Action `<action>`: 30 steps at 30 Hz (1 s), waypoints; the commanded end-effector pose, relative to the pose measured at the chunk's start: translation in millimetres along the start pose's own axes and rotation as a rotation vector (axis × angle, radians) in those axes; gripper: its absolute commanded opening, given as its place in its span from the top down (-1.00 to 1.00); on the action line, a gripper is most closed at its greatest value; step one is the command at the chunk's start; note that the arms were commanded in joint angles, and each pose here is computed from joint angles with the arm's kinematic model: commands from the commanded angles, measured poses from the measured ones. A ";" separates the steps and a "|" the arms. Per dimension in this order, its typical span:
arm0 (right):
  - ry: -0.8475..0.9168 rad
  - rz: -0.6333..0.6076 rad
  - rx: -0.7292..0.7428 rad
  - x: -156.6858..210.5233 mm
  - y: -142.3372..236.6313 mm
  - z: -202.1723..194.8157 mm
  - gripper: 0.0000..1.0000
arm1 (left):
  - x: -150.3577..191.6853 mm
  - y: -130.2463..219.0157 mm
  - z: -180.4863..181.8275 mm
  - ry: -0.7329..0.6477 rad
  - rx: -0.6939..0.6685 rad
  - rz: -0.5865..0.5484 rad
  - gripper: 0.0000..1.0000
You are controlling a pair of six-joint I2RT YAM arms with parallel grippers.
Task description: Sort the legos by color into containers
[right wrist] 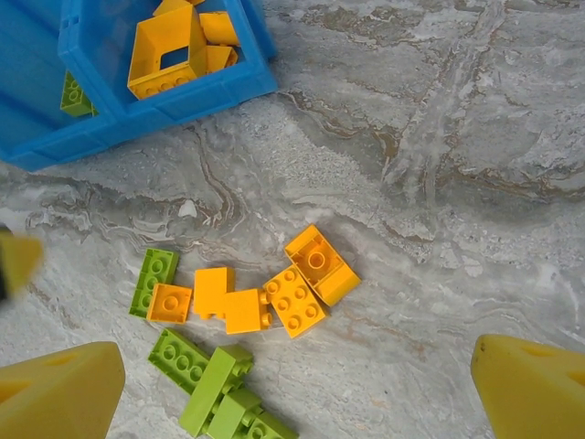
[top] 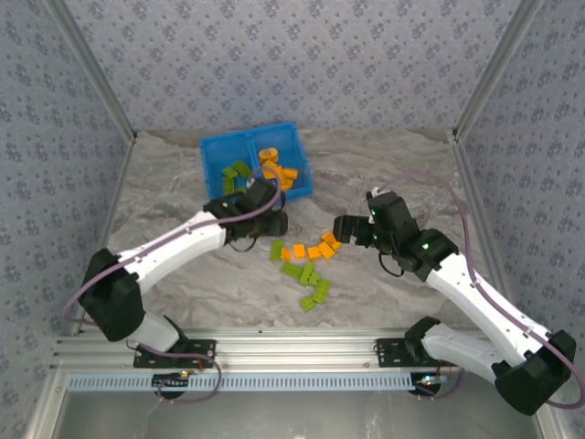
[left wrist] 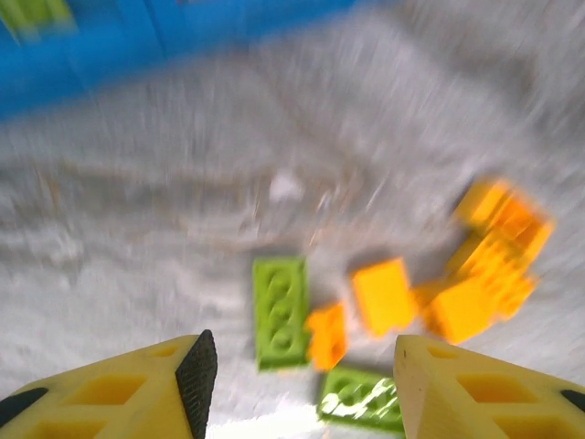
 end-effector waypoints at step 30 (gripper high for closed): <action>-0.018 -0.022 0.003 -5.3 4.2 -1.1 -1.00 | 44.7 -100.7 19.4 -0.068 -0.146 0.095 -0.42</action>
Point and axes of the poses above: each hand's point on the last joint's axis, 136 mm out from that joint toward the fingers, its own y axis back along the fingers, its own z axis along the line the jaws close on, x = y × z, the point moved 1 cm from there along y, back along the fingers, and after that the axes turned 9 degrees about y, right-handed, at the moved point
